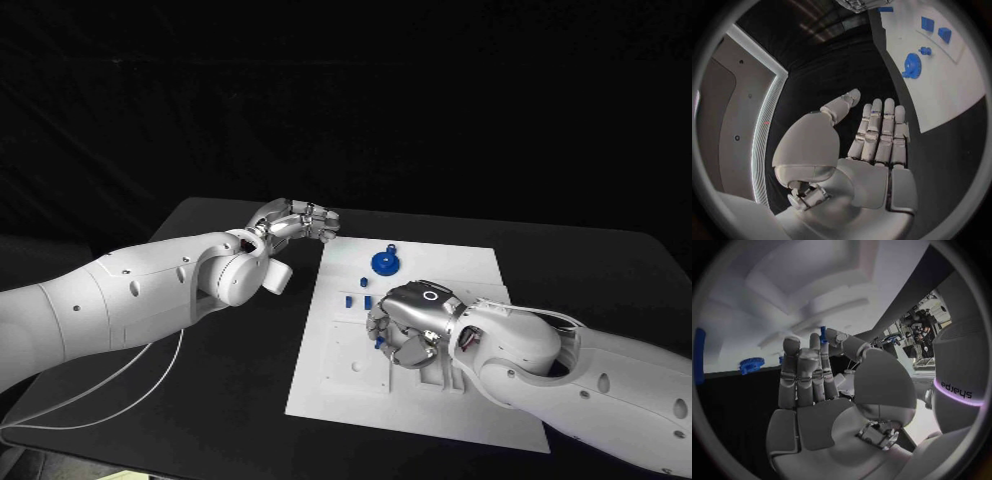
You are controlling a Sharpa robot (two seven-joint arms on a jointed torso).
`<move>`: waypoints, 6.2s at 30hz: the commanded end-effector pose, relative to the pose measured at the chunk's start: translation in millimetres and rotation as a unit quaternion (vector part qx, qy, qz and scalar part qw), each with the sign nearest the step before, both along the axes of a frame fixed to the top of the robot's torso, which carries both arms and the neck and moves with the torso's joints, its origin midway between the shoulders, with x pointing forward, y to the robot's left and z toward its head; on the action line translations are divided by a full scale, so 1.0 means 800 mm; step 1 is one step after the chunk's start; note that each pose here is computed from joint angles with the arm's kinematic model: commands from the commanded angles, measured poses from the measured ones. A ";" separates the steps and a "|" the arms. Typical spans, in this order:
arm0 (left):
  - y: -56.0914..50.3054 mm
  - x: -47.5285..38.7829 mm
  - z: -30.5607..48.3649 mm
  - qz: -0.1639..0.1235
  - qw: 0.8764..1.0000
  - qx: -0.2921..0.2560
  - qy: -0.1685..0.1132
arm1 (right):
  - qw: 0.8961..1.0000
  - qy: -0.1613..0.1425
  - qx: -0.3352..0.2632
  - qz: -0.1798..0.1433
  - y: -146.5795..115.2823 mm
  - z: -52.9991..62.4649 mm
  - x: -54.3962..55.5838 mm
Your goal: Assemble the parts on the task board
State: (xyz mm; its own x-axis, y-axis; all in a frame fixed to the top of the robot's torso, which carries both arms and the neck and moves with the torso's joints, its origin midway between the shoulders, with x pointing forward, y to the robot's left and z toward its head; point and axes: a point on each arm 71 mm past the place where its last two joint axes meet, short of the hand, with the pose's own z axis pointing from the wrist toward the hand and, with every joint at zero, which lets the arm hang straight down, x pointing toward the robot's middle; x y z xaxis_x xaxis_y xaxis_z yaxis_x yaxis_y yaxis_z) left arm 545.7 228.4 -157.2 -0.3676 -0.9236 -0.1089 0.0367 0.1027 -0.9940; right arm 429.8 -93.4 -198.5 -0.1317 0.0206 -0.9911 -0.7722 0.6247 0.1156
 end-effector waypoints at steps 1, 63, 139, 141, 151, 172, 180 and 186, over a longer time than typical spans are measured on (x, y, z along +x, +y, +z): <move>-0.002 -0.001 0.0017 -0.005 1.000 -0.006 -0.002 | 1.000 0.001 -0.021 0.002 0.000 -0.008 -0.002; -0.001 0.001 0.0007 -0.008 1.000 -0.005 0.002 | 0.988 0.081 0.002 -0.128 -0.120 0.085 0.063; 0.005 0.003 0.0002 -0.005 1.000 -0.004 0.002 | 0.993 0.000 0.019 -0.116 -0.112 0.080 0.041; 0.005 0.003 0.0002 -0.005 1.000 -0.004 0.002 | 0.994 0.002 0.040 -0.103 -0.104 0.085 0.037; 0.002 0.003 0.0002 -0.007 1.000 -0.005 0.002 | 0.996 0.019 0.081 -0.030 -0.043 0.091 0.010; -0.004 0.002 0.0003 -0.012 1.000 -0.006 0.002 | 0.997 0.024 0.037 0.059 0.036 0.030 -0.033; -0.004 0.002 0.0003 -0.013 1.000 -0.006 0.003 | 0.998 0.019 0.016 0.059 0.037 0.020 -0.034; -0.003 0.002 0.0002 -0.012 1.000 -0.006 0.003 | 0.998 0.021 -0.007 0.056 0.036 0.012 -0.034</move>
